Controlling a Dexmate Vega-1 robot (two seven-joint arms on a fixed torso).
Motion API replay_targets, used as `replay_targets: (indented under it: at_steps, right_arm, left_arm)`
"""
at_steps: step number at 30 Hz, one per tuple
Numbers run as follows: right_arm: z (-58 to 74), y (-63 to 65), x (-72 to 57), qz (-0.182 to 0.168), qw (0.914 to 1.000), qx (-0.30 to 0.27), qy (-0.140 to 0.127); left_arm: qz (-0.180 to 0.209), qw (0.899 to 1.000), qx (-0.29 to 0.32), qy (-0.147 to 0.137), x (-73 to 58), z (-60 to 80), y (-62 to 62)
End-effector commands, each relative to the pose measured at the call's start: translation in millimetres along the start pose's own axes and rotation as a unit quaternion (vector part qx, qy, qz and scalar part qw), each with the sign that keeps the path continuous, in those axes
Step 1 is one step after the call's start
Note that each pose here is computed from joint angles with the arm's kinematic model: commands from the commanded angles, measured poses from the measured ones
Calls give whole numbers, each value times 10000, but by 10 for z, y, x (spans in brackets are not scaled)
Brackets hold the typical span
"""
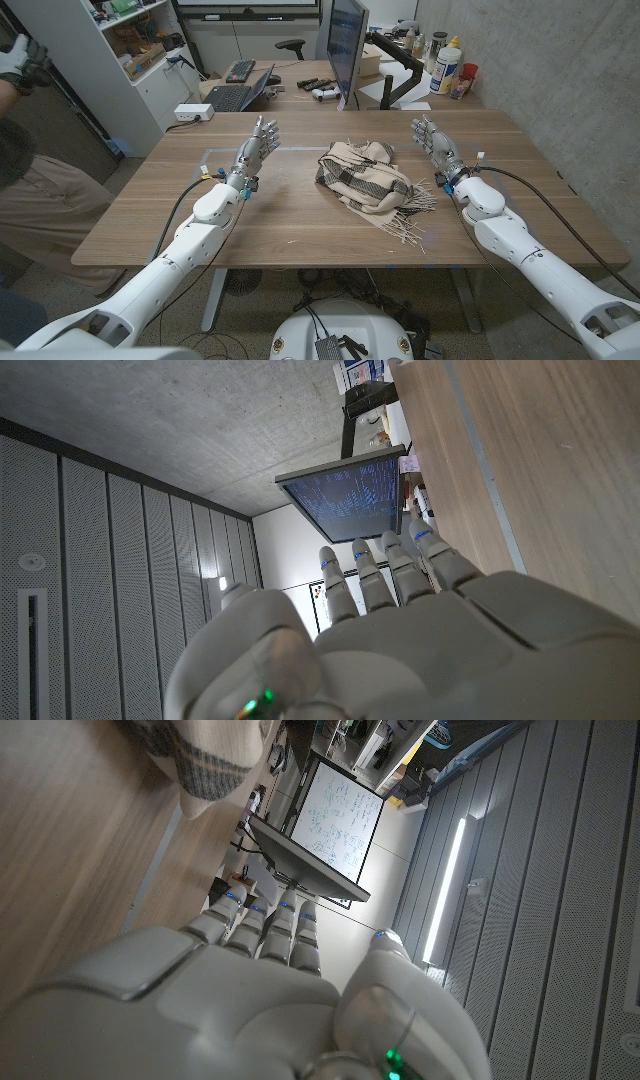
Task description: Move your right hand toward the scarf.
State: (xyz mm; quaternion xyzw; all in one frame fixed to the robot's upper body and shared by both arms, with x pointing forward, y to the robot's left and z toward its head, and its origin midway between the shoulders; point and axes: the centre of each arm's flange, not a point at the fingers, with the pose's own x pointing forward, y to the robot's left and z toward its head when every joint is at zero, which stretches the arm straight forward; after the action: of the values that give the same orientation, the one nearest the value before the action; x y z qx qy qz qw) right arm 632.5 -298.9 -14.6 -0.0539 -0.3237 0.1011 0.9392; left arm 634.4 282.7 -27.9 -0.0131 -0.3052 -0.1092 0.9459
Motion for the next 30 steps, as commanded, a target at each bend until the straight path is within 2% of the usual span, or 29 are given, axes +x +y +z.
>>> replay_targets:
  at_steps: [1, 16, 30]
  right_arm:
    - [97, 32, 7, 104, 9990, -413, -122]
    - [145, 31, 92, 192, 9967, -773, -171]
    - [189, 85, 141, 262, 9936, -1067, -246]
  left_arm:
    - [-21, 10000, -5, -23, -30, 14, 14]
    - [-48, 10000, -15, -28, -25, 13, 40]
    - [-105, 9999, 7, 12, -6, 18, 70]
